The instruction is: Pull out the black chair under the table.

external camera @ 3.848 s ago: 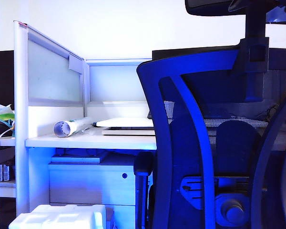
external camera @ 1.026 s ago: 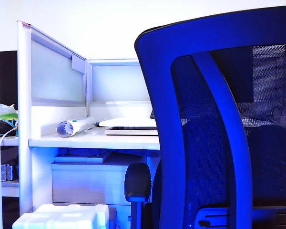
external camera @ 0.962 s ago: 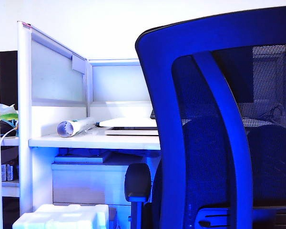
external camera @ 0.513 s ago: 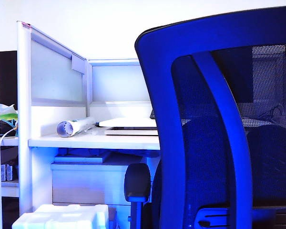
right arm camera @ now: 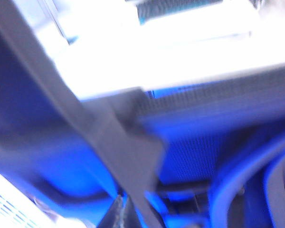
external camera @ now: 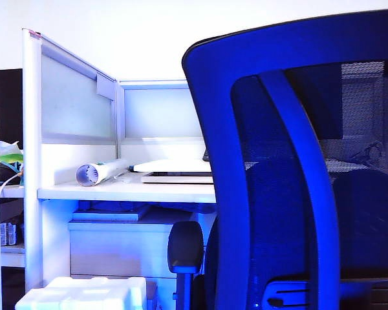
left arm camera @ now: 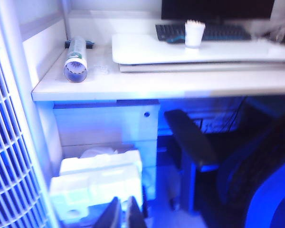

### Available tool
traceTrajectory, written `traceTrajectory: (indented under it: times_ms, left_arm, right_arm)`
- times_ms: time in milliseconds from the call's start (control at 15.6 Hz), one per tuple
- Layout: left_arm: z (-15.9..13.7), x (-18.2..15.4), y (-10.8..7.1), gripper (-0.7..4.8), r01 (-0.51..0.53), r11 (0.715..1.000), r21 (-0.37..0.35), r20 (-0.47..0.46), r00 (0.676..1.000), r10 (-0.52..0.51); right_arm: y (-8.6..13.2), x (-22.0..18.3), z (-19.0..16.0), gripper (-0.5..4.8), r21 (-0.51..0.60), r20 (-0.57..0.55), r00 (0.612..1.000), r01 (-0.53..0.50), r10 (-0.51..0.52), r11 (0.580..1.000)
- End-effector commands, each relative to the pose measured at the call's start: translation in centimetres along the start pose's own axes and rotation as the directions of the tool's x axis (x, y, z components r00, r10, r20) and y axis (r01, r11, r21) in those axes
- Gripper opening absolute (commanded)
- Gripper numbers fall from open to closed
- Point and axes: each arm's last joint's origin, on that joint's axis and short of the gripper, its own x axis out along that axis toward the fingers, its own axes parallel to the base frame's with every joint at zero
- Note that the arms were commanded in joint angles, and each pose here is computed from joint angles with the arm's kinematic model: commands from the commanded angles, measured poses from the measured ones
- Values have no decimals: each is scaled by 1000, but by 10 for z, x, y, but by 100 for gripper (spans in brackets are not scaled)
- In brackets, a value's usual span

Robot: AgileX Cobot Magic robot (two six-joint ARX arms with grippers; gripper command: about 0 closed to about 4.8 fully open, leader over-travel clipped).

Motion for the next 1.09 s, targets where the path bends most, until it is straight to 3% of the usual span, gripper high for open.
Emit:
traceTrajectory:
  times_ms: [64, 385, 513, 577, 705, 1090]
  left_arm:
    - [-6, 0, 0, 32, -4, 1000, 25, -56, 998, 5]
    - [-12, -1, 1, 30, -10, 998, 64, -124, 992, 18]
    - [-15, -1, 5, 25, -168, 982, 83, -145, 973, 179]
    - [-15, -2, 6, 25, -185, 979, 86, -147, 970, 196]
    - [-15, -2, 6, 25, -186, 979, 85, -147, 969, 197]
    - [-15, -1, 6, 26, -184, 980, 78, -147, 970, 194]
  right_arm:
    - [-8, 18, -19, -9, 5, 5, 1000, 24, -24, 1000]
    - [-23, 40, -60, -8, -91, -96, 994, 41, -50, 995]
    - [-28, 45, -77, -8, -156, -147, 987, 35, -58, 987]
    - [-28, 45, -76, -8, -175, -144, 988, 32, -58, 984]
    - [-28, 46, -76, -8, -223, -142, 988, 27, -60, 974]
    - [-28, 45, -76, -8, -218, -142, 988, 31, -64, 975]
